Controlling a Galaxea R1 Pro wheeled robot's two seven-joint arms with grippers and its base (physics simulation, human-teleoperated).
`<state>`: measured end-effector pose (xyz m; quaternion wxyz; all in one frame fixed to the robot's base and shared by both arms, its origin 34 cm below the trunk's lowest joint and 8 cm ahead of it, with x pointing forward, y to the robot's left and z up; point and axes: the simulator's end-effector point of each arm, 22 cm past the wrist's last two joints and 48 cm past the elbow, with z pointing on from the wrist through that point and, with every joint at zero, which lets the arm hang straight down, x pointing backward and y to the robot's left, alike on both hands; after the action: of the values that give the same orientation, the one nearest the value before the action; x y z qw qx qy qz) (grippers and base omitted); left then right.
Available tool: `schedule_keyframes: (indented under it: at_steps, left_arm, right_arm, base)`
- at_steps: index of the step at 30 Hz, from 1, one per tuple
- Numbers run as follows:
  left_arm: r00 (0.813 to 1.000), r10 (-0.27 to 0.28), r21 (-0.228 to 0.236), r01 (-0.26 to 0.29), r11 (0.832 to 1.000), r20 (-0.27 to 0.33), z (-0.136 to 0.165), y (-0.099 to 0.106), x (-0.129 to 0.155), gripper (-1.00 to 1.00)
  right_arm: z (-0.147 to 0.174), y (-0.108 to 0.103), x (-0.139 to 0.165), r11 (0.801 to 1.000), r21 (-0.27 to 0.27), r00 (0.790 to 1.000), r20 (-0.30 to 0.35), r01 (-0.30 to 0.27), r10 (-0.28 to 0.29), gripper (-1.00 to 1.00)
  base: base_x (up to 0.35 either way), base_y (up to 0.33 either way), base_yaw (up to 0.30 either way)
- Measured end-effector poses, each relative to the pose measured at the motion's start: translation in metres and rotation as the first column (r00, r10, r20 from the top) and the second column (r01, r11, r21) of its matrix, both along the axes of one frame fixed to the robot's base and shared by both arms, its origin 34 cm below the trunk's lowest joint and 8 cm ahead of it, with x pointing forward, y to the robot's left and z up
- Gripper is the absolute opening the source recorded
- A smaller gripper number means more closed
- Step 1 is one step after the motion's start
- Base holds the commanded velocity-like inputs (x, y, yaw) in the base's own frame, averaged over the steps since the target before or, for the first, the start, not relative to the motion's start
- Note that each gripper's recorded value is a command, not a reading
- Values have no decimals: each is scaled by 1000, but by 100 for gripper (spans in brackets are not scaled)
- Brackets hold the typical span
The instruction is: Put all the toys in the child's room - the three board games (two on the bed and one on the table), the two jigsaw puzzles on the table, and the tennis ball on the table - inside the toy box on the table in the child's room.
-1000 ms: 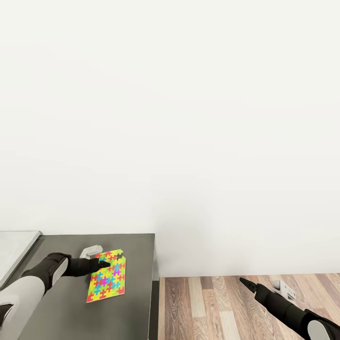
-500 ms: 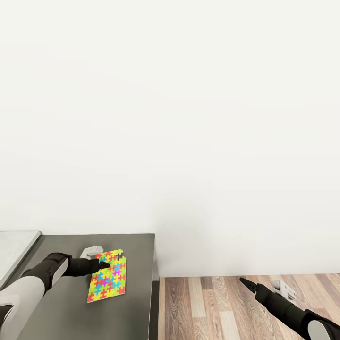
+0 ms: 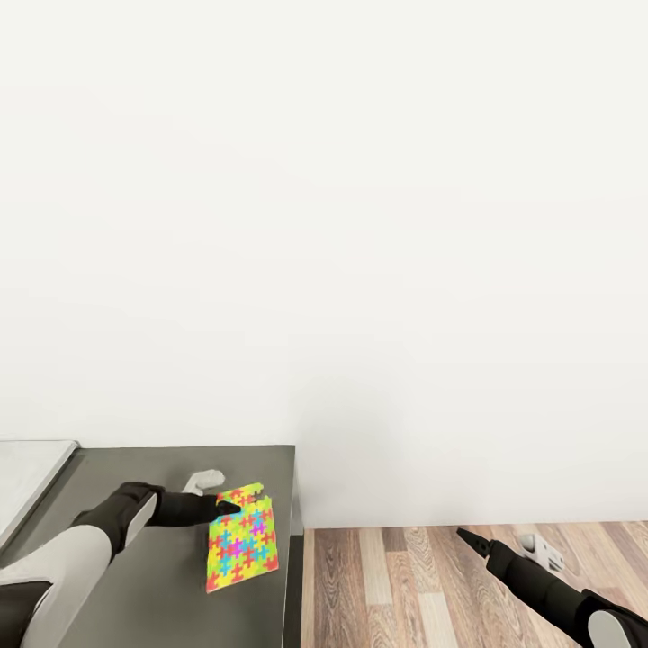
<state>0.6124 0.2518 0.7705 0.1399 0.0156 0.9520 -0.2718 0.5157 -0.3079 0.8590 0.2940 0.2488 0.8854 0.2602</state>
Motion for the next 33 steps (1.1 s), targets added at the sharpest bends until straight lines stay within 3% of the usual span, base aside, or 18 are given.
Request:
schedule_keyframes:
  at_steps: [2,18,23,33]
  left_arm:
    - [1000,-18,-26,18,999,2,1,-22,0,100]
    - [1000,-15,-49,15,999,-4,2,-25,-2,100]
    - [1000,-21,-92,19,996,-20,3,-32,-9,100]
    - [999,-44,-106,41,993,-27,4,-34,-14,100]
  right_arm:
    - [0,0,0,1000,2,1000,2,-1,1,100]
    - [1,0,1,1000,4,1000,4,-1,1,100]
    - [1,0,1,1000,3,1000,4,-1,1,100]
    - [0,0,1,1000,4,1000,3,-1,1,100]
  base:
    - [0,0,0]
    - [0,0,0]
    - [0,0,0]
    - [0,0,0]
